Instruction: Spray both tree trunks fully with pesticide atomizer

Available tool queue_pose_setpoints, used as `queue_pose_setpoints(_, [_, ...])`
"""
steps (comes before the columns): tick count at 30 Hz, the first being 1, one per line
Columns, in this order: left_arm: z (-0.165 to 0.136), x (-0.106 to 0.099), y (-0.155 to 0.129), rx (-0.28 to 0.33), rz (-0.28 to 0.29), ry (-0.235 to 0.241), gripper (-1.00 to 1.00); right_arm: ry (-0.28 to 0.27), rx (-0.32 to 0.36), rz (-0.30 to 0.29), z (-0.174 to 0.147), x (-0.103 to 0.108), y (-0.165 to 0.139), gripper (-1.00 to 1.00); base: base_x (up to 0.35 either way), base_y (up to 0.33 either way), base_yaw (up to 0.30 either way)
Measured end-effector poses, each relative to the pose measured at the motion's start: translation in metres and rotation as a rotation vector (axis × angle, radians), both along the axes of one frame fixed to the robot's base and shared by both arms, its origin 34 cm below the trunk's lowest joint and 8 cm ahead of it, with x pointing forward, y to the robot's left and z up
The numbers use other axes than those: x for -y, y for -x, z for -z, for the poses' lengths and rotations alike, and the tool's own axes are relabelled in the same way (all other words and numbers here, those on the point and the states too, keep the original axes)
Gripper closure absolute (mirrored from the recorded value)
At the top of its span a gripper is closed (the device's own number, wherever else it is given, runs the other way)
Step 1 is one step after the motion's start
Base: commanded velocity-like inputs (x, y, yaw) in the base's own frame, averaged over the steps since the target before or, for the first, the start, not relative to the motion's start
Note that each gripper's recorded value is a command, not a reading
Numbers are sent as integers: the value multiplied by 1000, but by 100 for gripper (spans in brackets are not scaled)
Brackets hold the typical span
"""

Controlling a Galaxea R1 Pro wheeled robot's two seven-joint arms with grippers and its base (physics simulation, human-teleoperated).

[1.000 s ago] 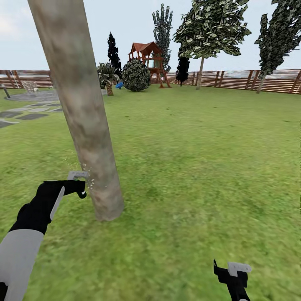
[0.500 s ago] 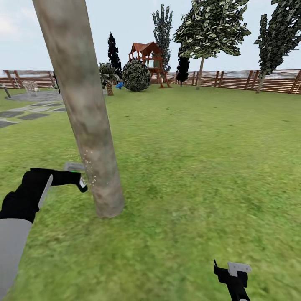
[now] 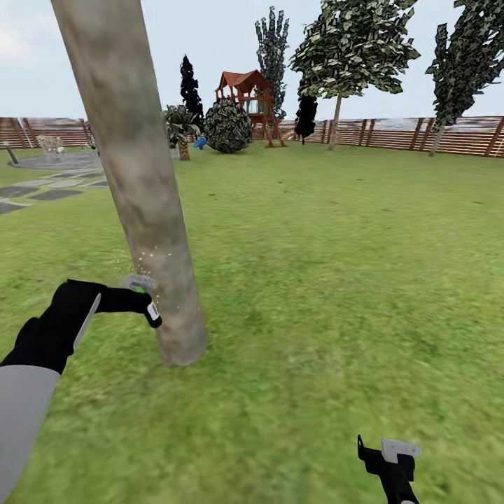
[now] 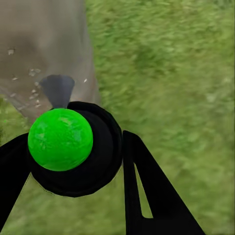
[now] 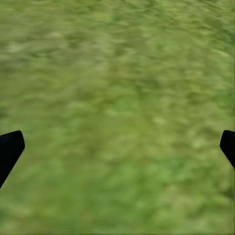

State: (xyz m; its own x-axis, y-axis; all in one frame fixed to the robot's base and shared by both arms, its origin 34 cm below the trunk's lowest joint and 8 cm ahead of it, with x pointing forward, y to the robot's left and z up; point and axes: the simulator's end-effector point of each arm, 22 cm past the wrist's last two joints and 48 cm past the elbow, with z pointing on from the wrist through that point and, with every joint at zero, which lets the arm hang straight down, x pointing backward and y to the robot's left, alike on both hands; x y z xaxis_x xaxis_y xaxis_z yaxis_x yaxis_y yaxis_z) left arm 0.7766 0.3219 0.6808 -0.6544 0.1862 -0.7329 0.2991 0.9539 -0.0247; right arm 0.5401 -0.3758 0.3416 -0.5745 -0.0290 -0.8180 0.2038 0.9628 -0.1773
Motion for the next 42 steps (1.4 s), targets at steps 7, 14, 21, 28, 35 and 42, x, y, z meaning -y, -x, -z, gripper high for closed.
queue_pose_setpoints(7, [-5, -7, -3, 5, -15, -12, 100, 0, 0, 0, 0, 0, 0, -100, 226, -194, 0])
queue_pose_setpoints(14, [4, -13, 3, -33, -33, -19, 100, 0, 0, 0, 0, 0, 0, -100, 44, -262, 52])
queue_pose_setpoints(21, [14, -58, 14, -82, -103, -95, 100, 0, -2, 0, 1, 0, 0, -100, 91, -247, 259])
queue_pose_setpoints(28, [25, -61, 19, -116, -112, -128, 100, 0, -4, 0, 2, 0, 1, -100, 209, -136, 129])
queue_pose_setpoints(35, [57, -53, 37, -167, -96, -123, 100, 0, -4, 0, 2, 0, 1, -100, 6, -4, 132])
queue_pose_setpoints(42, [71, -33, 39, -189, -75, -91, 100, 0, -4, 0, 2, 0, 1, -100, 0, -1, 229])
